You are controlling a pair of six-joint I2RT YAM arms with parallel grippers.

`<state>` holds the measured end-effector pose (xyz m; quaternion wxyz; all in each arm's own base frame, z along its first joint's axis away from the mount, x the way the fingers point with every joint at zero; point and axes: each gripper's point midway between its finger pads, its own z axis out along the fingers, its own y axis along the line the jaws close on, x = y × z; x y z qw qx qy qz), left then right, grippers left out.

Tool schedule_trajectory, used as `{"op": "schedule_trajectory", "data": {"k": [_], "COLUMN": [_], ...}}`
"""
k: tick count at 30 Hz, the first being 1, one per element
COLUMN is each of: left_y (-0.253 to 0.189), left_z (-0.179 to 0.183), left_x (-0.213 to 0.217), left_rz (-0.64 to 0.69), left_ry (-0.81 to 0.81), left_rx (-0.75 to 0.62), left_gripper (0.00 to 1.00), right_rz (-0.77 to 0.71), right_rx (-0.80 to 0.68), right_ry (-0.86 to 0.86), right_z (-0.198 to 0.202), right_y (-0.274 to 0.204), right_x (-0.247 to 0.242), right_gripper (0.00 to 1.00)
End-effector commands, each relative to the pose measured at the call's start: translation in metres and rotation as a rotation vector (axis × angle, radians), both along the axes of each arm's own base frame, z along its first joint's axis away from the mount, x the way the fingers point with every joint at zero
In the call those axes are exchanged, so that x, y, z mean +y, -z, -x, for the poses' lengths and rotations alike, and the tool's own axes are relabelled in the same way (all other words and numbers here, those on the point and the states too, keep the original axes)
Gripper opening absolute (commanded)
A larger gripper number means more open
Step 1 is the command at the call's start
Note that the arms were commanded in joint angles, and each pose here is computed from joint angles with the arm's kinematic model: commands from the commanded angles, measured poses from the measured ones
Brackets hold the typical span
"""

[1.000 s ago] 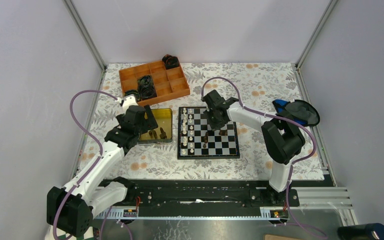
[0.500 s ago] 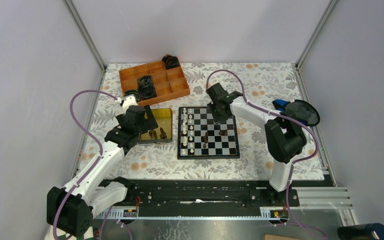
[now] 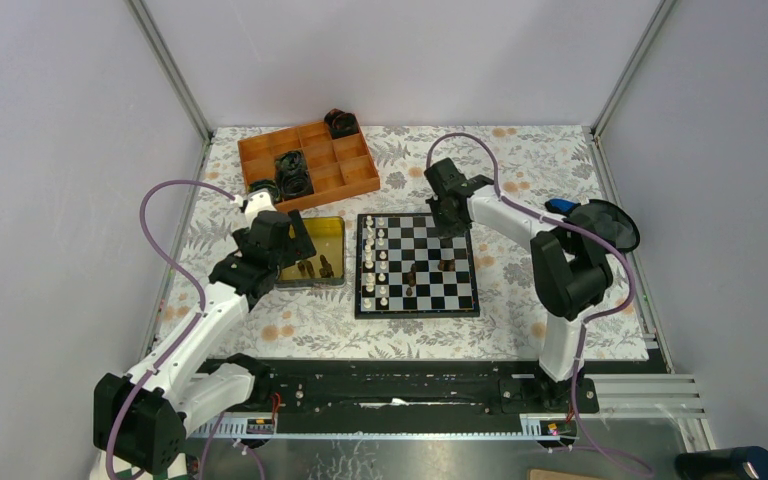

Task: Set up the chess pieces on the board
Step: Pick up the chess piece from the chessboard, then place the chess piece on the chessboard.

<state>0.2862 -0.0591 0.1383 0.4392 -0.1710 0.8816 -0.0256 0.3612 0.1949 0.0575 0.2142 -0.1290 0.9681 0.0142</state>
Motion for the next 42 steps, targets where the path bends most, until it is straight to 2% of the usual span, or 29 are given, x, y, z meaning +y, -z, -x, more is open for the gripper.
{"op": "schedule_trajectory", "data": {"k": [1,18,20,24,26,35,42], "left_y": [-0.003,-0.002,-0.002,-0.002,-0.002,-0.003,-0.004], "left_z": [-0.004,-0.004,-0.004,-0.004,-0.005,-0.005,-0.004], "left_x": [0.002,0.002,0.002,0.002,0.002,0.002,0.002], "left_rz": [0.001,-0.002,-0.003,-0.003,-0.002,0.000,0.003], "left_ry": [-0.005,-0.005,-0.005,-0.004,-0.004,-0.006,-0.009], "left_rx": [-0.025,-0.022,-0.021,-0.020,-0.021,-0.024,-0.031], "left_gripper": [0.99,0.99,0.99,0.99,0.99,0.99,0.99], "right_rz": [-0.010,-0.013,-0.014,-0.020,-0.024,-0.038,-0.053], "right_rx": [-0.008,0.023,0.022,0.020,0.011,-0.023,-0.085], "right_ry": [0.026,0.038,0.039,0.033,0.032,0.027,-0.013], "right_z": [-0.011,-0.016,-0.016,-0.017,-0.018,-0.021,-0.011], "right_y": [-0.002,0.012,0.012,0.009,0.005,-0.018,-0.053], "right_x": [0.000,-0.003,-0.003,-0.002,-0.001,0.001,0.010], "right_gripper": [0.00,0.03,0.08,0.28,0.33,0.40,0.42]}}
